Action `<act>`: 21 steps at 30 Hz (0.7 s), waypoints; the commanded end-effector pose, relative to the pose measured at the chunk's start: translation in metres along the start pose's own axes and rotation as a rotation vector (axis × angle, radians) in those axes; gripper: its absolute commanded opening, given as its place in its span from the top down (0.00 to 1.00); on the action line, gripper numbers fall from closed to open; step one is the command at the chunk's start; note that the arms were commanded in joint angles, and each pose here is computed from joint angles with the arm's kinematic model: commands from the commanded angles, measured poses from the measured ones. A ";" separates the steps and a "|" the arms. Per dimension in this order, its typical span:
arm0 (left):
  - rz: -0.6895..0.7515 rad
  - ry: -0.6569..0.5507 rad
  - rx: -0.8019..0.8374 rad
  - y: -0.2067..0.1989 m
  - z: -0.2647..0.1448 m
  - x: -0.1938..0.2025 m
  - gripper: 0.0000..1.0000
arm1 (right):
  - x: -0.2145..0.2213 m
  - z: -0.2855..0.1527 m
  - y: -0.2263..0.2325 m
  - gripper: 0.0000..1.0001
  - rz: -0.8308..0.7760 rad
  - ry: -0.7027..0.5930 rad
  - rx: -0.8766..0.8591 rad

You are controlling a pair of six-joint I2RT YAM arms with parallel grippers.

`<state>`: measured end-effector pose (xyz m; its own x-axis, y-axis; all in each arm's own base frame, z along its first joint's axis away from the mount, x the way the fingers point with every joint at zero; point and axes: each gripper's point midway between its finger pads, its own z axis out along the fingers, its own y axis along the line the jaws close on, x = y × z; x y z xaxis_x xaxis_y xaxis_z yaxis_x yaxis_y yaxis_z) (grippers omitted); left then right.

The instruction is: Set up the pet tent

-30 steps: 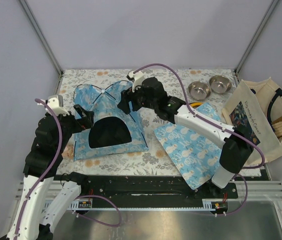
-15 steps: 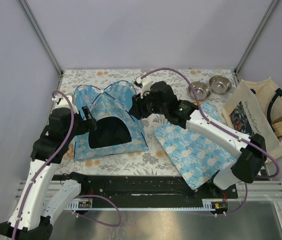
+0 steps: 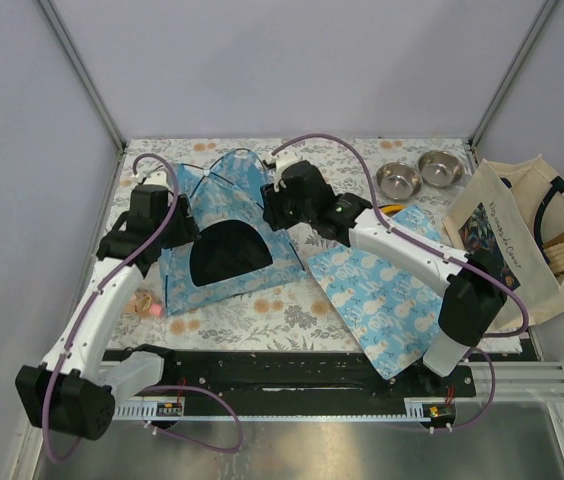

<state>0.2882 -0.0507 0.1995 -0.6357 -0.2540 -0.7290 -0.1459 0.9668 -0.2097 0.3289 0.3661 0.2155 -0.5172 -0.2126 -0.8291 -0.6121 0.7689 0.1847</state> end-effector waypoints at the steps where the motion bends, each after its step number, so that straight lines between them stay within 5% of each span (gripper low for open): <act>1: -0.024 -0.160 0.079 -0.023 0.004 -0.064 0.38 | -0.057 -0.021 -0.018 0.47 0.054 -0.135 0.082; 6: 0.029 -0.223 0.080 -0.022 -0.008 -0.088 0.16 | -0.057 -0.057 -0.013 0.12 0.057 -0.101 0.047; 8: 0.026 -0.266 0.075 -0.019 -0.024 -0.095 0.02 | -0.051 -0.079 -0.026 0.07 0.115 -0.077 0.089; 16: -0.036 -0.486 0.024 0.001 -0.101 -0.121 0.01 | 0.038 -0.126 -0.134 0.04 0.411 0.008 0.548; 21: 0.037 -0.442 0.327 -0.050 -0.129 -0.111 0.01 | 0.100 -0.127 -0.176 0.04 0.518 0.123 0.709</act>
<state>0.2807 -0.0317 0.3522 -0.2324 -0.2822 -0.9308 -0.0590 0.9593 -0.2761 0.3190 0.1737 0.2229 -0.6513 0.1730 -0.7388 0.0068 0.9750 0.2223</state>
